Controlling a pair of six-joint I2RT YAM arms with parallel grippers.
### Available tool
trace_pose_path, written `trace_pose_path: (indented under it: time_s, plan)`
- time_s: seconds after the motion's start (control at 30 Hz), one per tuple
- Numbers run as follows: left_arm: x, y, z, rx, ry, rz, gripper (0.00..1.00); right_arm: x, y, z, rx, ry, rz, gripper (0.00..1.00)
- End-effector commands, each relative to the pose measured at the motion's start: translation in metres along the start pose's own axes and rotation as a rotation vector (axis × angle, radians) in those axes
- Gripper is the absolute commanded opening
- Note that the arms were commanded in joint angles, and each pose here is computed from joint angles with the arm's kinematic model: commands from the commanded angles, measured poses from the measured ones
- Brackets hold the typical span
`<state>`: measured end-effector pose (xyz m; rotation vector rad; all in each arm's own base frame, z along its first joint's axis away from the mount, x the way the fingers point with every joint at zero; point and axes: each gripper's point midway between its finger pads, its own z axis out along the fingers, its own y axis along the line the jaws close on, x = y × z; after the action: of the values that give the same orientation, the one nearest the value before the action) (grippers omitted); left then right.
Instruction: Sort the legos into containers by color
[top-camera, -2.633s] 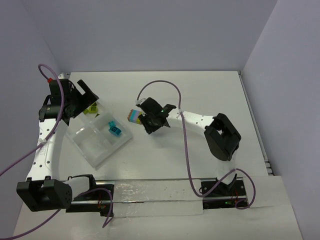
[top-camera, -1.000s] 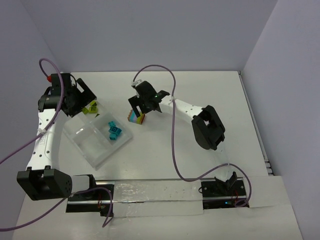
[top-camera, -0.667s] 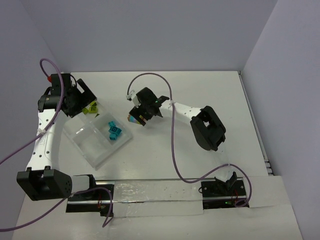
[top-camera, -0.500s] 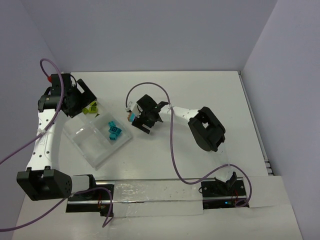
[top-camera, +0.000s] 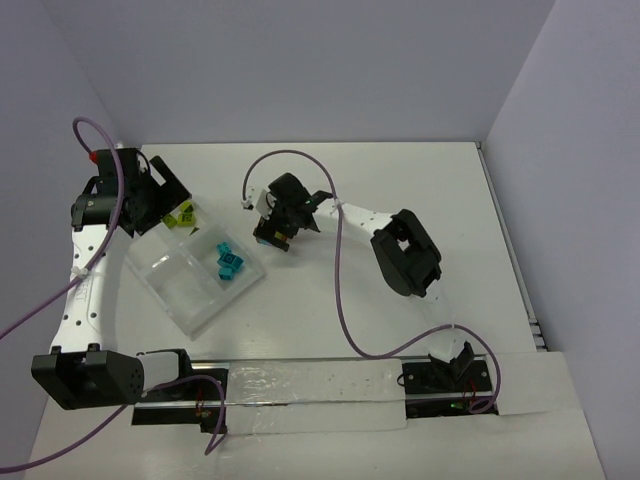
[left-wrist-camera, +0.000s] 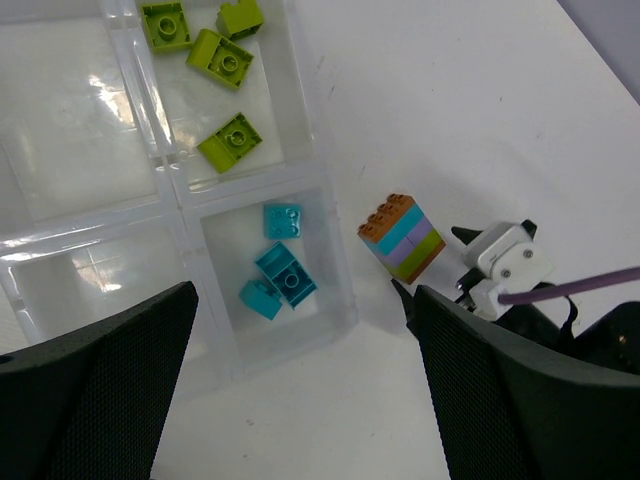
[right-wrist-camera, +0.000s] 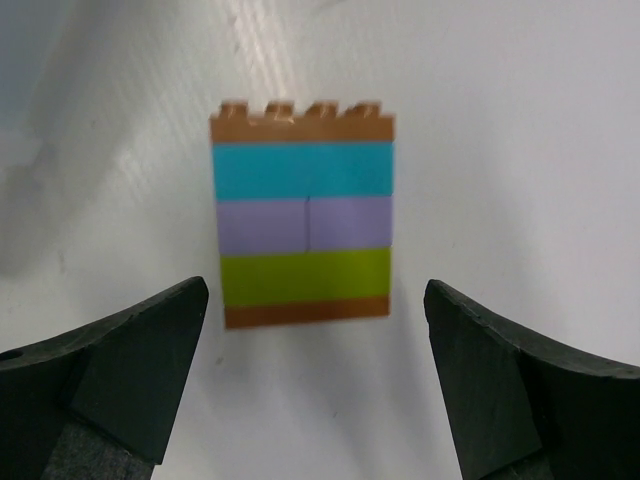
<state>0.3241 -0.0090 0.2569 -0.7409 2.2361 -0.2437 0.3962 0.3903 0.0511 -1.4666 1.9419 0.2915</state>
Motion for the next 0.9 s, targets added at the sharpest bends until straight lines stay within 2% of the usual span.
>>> trace_pose_path:
  time_s: [0.0, 0.53, 0.87]
  plan:
    - [-0.022, -0.008, -0.016, 0.02, -0.082, 0.02, 0.96, -0.021, -0.018, 0.007, -0.039, -0.067, 0.044, 0.96]
    - [-0.021, -0.011, -0.014, 0.034, -0.072, 0.011, 0.96, -0.029, -0.014, 0.016, -0.094, -0.068, 0.058, 0.91]
    - [-0.022, -0.011, -0.014, 0.034, -0.083, 0.02, 0.96, -0.027, -0.011, 0.022, -0.094, -0.034, 0.084, 0.94]
